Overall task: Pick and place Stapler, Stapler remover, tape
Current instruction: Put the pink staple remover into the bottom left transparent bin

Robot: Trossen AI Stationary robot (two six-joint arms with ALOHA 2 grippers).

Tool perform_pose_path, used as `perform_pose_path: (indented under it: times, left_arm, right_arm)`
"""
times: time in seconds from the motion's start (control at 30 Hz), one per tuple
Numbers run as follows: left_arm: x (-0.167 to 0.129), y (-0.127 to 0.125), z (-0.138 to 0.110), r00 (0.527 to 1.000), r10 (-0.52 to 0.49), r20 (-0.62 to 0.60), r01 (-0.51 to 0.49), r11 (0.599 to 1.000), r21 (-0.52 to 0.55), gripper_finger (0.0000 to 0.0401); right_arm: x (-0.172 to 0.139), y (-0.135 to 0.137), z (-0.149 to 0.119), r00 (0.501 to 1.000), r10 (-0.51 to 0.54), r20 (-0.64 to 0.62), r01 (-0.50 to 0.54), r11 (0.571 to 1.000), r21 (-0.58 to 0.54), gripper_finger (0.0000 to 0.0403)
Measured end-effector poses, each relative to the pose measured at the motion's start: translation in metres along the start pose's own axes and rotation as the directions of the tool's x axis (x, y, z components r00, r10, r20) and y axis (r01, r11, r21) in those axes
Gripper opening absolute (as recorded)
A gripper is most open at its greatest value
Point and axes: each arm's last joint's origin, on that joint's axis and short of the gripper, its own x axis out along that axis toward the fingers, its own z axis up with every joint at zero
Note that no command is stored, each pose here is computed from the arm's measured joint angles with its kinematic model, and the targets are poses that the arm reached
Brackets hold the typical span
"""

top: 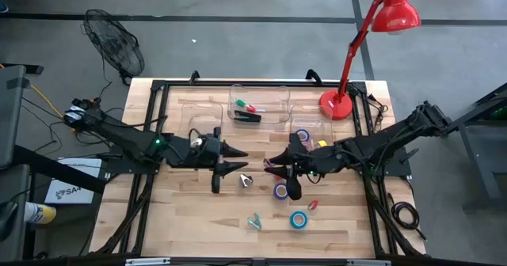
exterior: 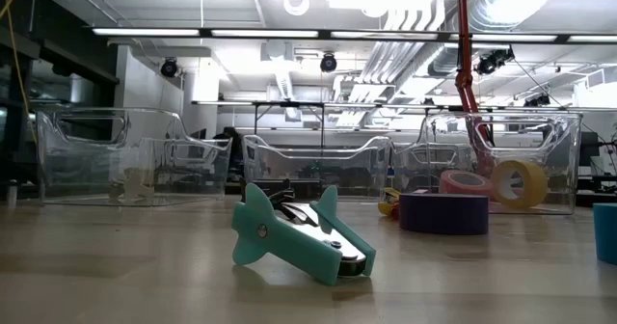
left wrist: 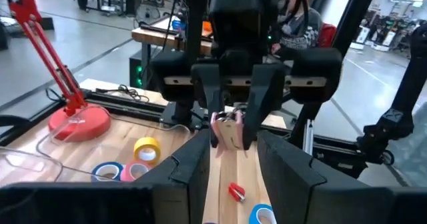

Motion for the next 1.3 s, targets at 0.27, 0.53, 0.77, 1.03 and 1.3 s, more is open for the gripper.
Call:
perform_pose_path:
  times: [0.27,0.53,0.77,1.03,1.3]
  left_arm:
    - [0.011,0.014,0.001,1.000,-0.017,-0.001,0.017,1.000,-0.006,0.0122]
    - [0.013,0.018,0.005,0.999,-0.019,0.032,0.019,1.000,0.002,0.0122]
    - [0.013,0.018,0.006,0.999,-0.014,0.036,0.013,1.000,0.016,0.0122]
    - [0.013,0.018,0.006,0.999,-0.012,0.035,0.011,1.000,0.016,0.0122]
    - [0.013,0.018,0.006,0.999,-0.013,0.036,0.013,1.000,0.015,0.0122]
  right_arm:
    - [0.006,-0.013,0.015,0.996,0.032,0.078,-0.027,0.997,-0.068,0.0087]
    - [0.010,-0.025,0.025,0.990,0.092,0.103,-0.081,0.990,-0.111,0.0087]
    - [0.023,-0.029,0.026,0.980,0.147,0.132,-0.128,0.981,-0.145,0.0087]
    - [0.036,-0.034,0.025,0.970,0.183,0.159,-0.161,0.976,-0.144,0.0087]
    - [0.041,-0.035,0.026,0.964,0.193,0.182,-0.168,0.975,-0.142,0.0087]
